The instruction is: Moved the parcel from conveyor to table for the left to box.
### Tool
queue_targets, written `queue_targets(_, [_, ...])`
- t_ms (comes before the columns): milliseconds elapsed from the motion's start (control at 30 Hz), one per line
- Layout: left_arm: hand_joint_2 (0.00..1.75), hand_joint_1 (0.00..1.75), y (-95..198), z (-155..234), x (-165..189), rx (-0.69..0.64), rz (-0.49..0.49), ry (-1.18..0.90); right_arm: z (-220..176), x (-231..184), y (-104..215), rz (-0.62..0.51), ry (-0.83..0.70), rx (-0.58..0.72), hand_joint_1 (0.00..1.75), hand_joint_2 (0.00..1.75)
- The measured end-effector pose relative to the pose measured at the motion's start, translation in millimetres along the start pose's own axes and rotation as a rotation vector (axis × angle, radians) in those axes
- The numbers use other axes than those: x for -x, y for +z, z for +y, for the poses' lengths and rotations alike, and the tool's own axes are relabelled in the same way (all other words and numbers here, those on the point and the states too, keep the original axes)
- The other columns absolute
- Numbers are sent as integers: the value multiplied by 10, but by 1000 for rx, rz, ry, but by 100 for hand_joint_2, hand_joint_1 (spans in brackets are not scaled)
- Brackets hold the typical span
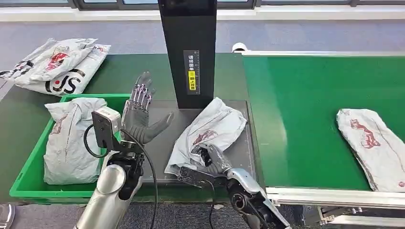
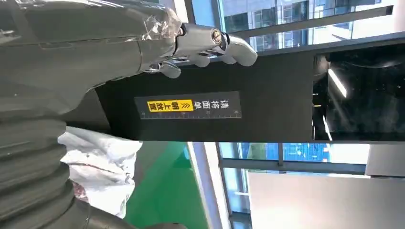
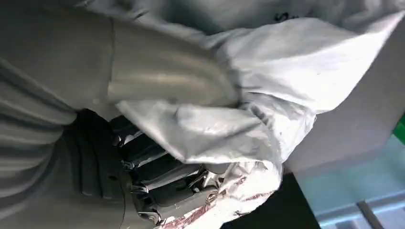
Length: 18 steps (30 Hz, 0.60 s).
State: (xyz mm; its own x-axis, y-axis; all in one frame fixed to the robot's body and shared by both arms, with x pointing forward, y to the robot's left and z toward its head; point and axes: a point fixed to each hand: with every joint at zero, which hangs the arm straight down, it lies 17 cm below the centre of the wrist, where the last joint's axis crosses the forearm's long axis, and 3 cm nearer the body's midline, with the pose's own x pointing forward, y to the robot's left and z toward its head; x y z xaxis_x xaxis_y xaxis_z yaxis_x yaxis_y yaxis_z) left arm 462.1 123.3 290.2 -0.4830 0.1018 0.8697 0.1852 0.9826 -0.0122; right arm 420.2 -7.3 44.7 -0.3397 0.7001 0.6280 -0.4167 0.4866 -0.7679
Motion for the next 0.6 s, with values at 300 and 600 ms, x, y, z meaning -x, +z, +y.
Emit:
queue_targets(300, [175,0,14,56,22,-15,4,-14,-371,-6,-51,3,-20,161,0,0])
queue_targets(600, [175,0,130,145,104,-38,16,-125,-1784,-264,371,-136,-201,680,0,175])
